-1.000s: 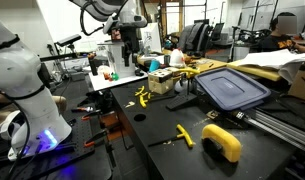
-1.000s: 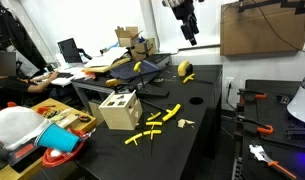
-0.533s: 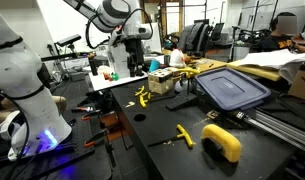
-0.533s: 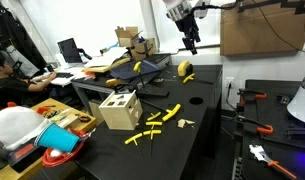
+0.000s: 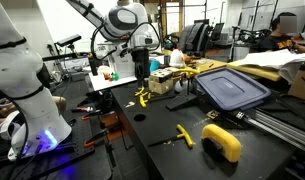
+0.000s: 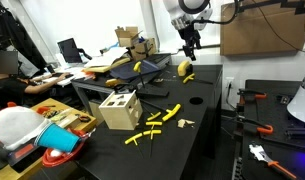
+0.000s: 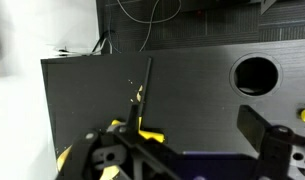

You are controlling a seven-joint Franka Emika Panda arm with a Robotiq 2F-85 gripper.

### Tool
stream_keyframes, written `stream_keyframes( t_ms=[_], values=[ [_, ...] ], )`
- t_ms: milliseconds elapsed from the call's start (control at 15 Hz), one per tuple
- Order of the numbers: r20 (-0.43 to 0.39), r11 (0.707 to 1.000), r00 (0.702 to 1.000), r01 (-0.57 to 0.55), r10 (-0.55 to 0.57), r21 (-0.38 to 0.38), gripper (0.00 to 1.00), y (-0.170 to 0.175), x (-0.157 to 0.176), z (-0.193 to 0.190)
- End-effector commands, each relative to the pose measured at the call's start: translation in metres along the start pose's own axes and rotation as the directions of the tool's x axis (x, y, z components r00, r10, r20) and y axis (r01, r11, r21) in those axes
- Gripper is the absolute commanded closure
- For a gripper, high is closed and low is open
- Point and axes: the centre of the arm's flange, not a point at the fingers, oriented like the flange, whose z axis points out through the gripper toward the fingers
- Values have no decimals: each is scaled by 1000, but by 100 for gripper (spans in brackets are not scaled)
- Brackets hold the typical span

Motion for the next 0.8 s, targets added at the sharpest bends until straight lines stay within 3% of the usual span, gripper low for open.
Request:
stream_keyframes(
  t_ms=[0, 400, 733],
  values=[
    [-23, 996, 998, -65, 67, 62, 0, 25, 5, 27],
    [-50, 981, 987, -146, 154, 131, 0, 56, 20, 61],
    [-71, 978, 980, -174, 183, 118, 0, 74, 37, 74]
  ],
)
